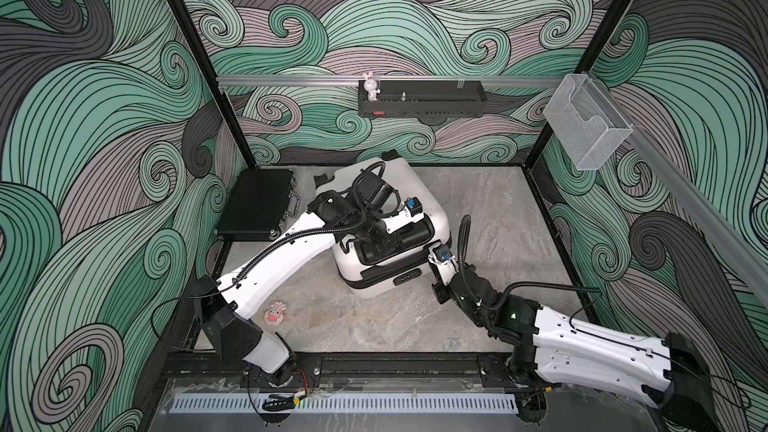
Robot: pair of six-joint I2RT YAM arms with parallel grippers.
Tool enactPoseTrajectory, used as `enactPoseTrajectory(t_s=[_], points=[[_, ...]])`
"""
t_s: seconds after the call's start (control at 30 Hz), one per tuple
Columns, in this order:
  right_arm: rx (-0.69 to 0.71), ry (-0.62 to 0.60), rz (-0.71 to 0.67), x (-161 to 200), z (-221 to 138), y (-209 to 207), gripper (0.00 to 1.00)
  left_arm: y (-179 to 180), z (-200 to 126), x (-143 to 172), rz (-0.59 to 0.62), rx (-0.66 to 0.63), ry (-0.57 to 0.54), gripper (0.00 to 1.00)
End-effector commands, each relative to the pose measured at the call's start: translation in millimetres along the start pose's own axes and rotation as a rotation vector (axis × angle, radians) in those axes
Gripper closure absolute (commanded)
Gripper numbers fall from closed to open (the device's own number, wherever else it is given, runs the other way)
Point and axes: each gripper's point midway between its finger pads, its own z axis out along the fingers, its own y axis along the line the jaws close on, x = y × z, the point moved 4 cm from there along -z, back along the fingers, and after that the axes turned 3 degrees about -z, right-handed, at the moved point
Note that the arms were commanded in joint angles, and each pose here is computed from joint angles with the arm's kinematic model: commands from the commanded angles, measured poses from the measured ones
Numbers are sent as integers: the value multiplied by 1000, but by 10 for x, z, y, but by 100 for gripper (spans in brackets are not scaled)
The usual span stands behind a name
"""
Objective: Open the suitcase zippers
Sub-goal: Unzip the zipper on the suitcase.
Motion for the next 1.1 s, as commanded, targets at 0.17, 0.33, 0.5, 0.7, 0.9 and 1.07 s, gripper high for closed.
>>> enactPoseTrajectory(t_s=[0.17, 0.33, 0.5, 0.7, 0.9, 1.07], points=[[51, -34, 32, -6, -32, -101, 87, 0, -472, -364, 88, -78, -218, 100], [53, -29, 43, 48, -33, -116, 92, 1, -461, -353, 87, -77, -214, 100], [31, -16, 55, 85, -16, -139, 99, -42, -577, -337, 97, -84, -237, 100], [-38, -14, 94, 118, 18, -211, 100, -55, -584, -280, 108, -83, -227, 100], [-111, -7, 134, 131, 59, -372, 100, -137, -603, -177, 158, -48, -202, 100], [-198, 15, 195, 110, 153, -517, 100, -320, -602, -33, 239, 61, -191, 100]])
